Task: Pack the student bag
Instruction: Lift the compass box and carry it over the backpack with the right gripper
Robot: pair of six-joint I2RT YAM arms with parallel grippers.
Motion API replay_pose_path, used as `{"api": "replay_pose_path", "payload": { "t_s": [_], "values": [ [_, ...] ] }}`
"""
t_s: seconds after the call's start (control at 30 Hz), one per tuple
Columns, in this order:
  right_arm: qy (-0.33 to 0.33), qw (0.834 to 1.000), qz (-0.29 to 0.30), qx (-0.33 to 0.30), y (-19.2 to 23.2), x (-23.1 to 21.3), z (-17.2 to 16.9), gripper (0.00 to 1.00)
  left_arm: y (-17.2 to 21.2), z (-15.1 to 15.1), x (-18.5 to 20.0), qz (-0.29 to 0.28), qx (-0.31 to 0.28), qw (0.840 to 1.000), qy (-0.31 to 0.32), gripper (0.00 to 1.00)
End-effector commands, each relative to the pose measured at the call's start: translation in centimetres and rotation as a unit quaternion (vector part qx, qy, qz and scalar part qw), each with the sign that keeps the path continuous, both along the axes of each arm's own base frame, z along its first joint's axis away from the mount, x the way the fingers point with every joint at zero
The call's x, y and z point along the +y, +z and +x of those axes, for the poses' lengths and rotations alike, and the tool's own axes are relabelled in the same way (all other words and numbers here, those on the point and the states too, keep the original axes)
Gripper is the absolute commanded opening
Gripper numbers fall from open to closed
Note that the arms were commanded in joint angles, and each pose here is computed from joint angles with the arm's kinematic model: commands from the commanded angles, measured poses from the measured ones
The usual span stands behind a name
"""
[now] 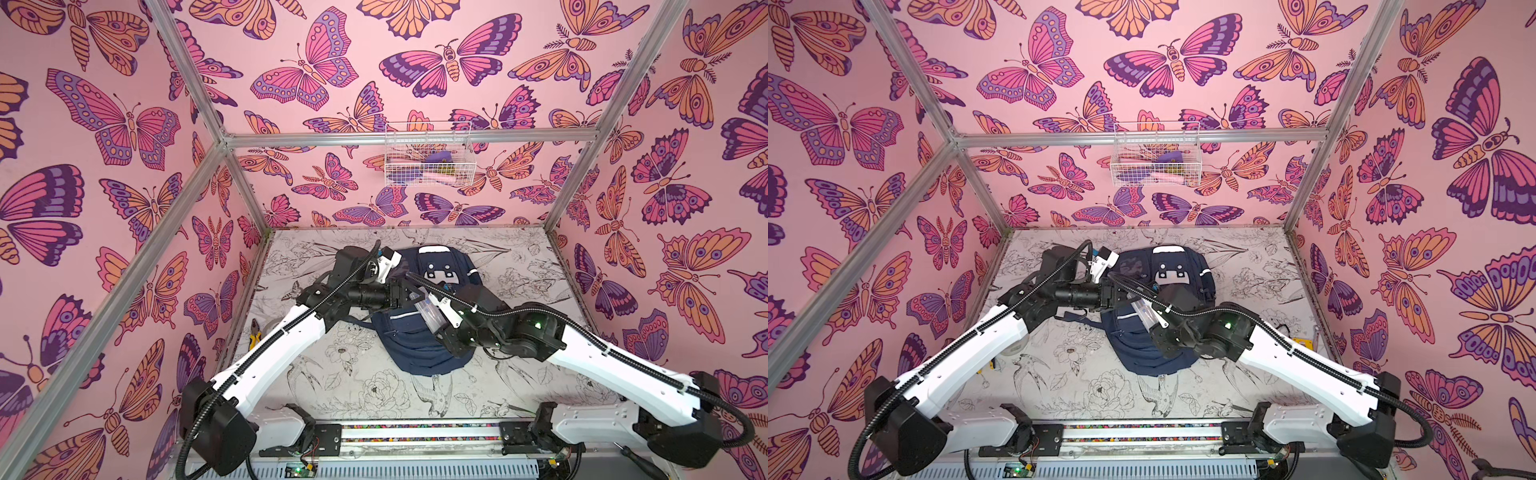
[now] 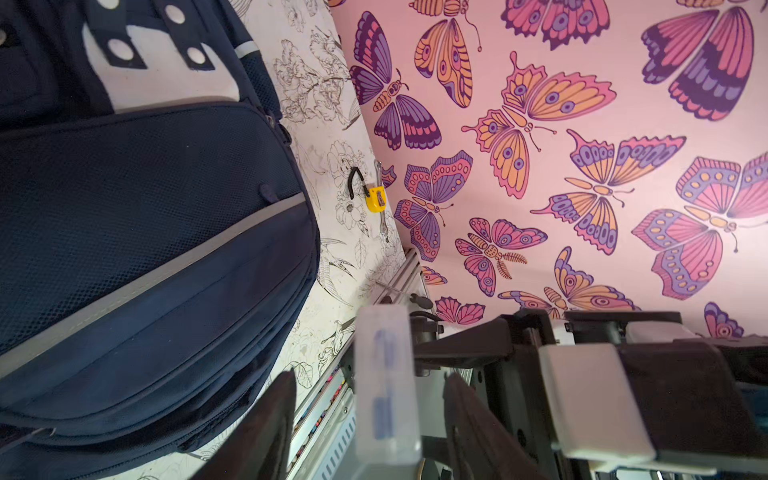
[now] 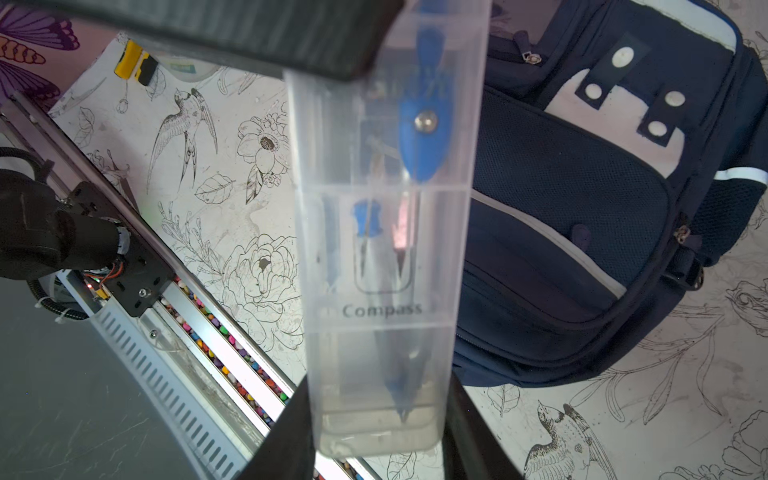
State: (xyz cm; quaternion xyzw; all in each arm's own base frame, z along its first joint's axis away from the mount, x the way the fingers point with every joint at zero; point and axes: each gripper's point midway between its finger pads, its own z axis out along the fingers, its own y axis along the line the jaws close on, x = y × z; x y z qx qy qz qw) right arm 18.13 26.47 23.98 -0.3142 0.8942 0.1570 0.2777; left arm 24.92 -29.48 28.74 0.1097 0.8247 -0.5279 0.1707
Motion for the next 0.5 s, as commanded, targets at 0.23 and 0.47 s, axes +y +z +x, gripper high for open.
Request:
{"api": "replay_pose_path", "payload": {
  "t_s": [0.23, 0.47],
  "values": [
    [0.006, 0.999, -0.020, -0.027, 0.5, -0.2, 0.5, 0.17, -1.1, 1.4, -0.7, -0.044, 0.047, 0.998, -0.017, 0.17],
    [0.001, 0.998, -0.037, -0.045, 0.3, -0.1, 1.4, 0.25, -0.7, 2.0, -0.4, -0.056, 0.031, 0.998, 0.004, 0.03]
  ]
}}
